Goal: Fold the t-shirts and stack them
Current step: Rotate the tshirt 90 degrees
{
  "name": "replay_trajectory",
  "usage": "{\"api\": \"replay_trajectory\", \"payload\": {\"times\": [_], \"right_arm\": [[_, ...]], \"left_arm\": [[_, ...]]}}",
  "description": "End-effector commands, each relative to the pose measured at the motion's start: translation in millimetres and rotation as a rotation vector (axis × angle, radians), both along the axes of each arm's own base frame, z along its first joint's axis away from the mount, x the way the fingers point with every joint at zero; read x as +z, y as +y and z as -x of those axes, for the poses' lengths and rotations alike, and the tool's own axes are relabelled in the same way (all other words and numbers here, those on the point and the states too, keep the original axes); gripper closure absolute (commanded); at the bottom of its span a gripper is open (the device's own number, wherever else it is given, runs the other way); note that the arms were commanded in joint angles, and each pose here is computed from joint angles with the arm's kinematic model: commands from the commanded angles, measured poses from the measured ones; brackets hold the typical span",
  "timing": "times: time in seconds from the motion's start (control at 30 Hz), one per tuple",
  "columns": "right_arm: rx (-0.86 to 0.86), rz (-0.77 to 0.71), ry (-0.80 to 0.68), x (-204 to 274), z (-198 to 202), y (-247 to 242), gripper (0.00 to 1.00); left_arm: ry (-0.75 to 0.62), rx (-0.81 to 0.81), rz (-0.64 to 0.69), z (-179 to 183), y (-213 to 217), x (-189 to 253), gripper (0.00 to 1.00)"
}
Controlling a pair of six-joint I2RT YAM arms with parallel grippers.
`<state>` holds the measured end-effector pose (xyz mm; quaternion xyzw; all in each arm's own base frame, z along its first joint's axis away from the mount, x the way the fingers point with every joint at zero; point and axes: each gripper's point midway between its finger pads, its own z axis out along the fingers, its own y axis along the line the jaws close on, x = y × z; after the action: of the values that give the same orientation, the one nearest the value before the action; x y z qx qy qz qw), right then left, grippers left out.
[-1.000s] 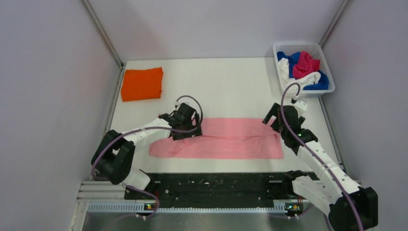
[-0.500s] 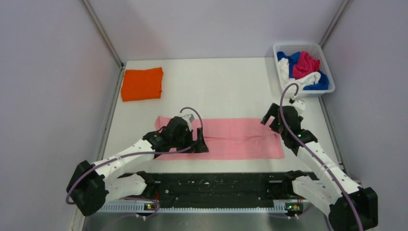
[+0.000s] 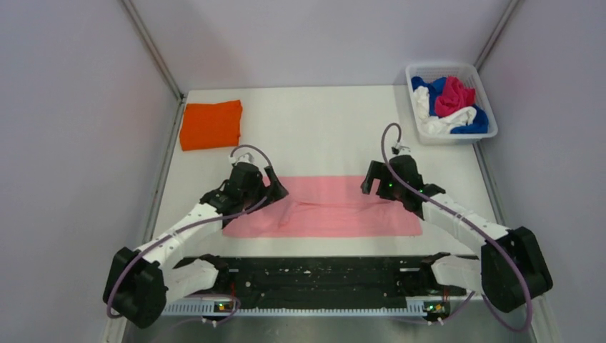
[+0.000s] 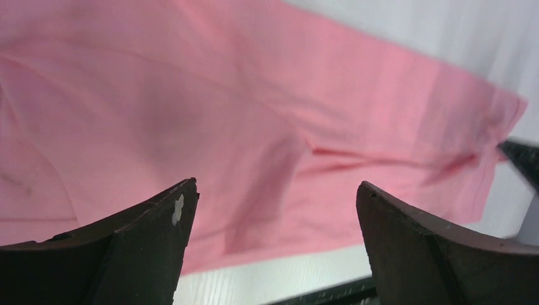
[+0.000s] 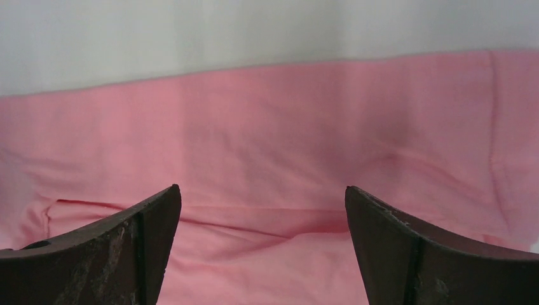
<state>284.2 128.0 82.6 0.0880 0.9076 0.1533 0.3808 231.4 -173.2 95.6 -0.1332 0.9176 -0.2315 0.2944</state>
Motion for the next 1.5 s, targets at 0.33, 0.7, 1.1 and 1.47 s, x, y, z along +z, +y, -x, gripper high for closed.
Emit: {"api": "replay_trajectory", "payload": {"times": [0.33, 0.7, 1.1, 1.47], "right_arm": [[0.116, 0.028, 0.144, -46, 12, 42, 0.01], [0.450, -0.113, 0.324, -48, 117, 116, 0.01], [0.759, -0.087, 0.278, -30, 125, 206, 0.01], [0.722, -0.160, 0.098, 32, 129, 181, 0.01]], "left_arm": [[0.203, 0.362, -0.132, -116, 38, -82, 0.01], [0.197, 0.237, 0.265, -287, -89, -82, 0.01], [0.086, 0.143, 0.632, -376, -215, -84, 0.01], [-0.023, 0.186, 0.616, -403, -174, -41, 0.01]]}}
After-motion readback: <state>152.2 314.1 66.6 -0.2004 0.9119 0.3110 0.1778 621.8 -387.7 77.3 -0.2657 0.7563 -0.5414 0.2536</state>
